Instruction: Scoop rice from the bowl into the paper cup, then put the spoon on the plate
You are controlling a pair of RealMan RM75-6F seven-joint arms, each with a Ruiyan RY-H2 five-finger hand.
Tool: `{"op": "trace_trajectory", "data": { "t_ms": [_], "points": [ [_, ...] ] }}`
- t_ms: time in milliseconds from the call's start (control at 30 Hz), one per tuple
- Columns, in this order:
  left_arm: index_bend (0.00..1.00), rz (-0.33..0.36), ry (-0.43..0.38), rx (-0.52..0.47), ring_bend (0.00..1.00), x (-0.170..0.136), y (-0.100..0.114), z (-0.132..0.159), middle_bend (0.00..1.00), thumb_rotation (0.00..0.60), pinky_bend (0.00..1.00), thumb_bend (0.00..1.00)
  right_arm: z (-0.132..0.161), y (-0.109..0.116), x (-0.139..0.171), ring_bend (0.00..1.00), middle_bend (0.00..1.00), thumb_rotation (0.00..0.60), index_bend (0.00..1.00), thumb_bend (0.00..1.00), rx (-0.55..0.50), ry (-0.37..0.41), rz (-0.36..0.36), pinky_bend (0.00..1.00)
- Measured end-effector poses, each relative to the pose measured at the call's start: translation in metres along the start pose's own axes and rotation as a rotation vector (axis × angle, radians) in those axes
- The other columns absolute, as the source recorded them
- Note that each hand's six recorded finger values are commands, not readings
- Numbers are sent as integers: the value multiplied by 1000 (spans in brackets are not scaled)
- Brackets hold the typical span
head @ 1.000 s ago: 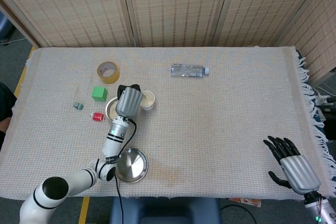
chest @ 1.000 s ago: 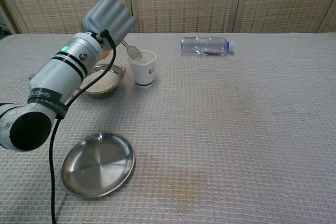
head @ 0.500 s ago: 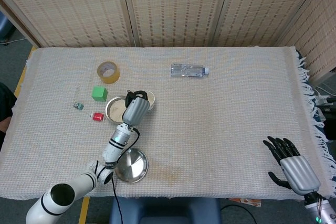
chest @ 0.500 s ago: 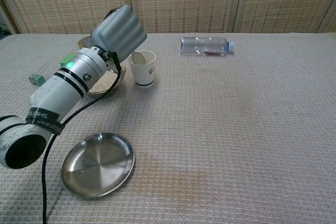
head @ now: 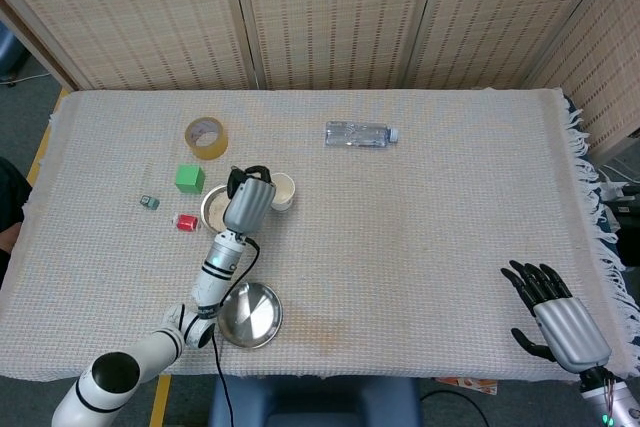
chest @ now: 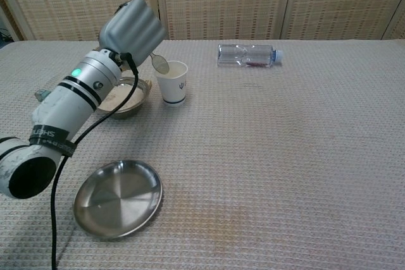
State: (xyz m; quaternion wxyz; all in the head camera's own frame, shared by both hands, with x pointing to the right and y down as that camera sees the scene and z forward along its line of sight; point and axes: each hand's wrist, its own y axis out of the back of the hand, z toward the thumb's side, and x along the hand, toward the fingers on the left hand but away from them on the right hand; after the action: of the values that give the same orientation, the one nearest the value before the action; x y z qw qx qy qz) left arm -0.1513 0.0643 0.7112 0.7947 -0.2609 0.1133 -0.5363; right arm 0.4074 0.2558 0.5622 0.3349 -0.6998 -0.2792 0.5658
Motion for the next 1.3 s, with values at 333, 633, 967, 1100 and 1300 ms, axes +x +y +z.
{"op": "trace_trajectory", "data": {
  "t_ms": [333, 633, 967, 1100, 1300],
  "points": [
    [757, -29, 56, -287, 1000, -1, 8, -36, 1000, 600, 1000, 403, 0, -2, 0, 0, 0, 600, 0, 213, 7, -6, 14, 0],
    [757, -233, -16, -717, 1000, -37, 6, -61, 1000, 600, 1000, 404, 2, -2, 4, 0, 0, 600, 0, 212, 7, -2, 16, 0],
    [757, -557, -255, -923, 1000, -152, -18, -55, 1000, 600, 1000, 403, 10, -5, 7, 0, 0, 600, 0, 212, 11, 26, 26, 0],
    [757, -644, -337, -944, 1000, -188, -19, -41, 1000, 600, 1000, 403, 12, -3, 10, 0, 0, 600, 0, 213, 10, 35, 20, 0],
    [757, -641, -385, -983, 1000, -207, -4, -27, 1000, 600, 1000, 404, 13, -5, 11, 0, 0, 600, 0, 213, 11, 43, 26, 0]
  ]
}}
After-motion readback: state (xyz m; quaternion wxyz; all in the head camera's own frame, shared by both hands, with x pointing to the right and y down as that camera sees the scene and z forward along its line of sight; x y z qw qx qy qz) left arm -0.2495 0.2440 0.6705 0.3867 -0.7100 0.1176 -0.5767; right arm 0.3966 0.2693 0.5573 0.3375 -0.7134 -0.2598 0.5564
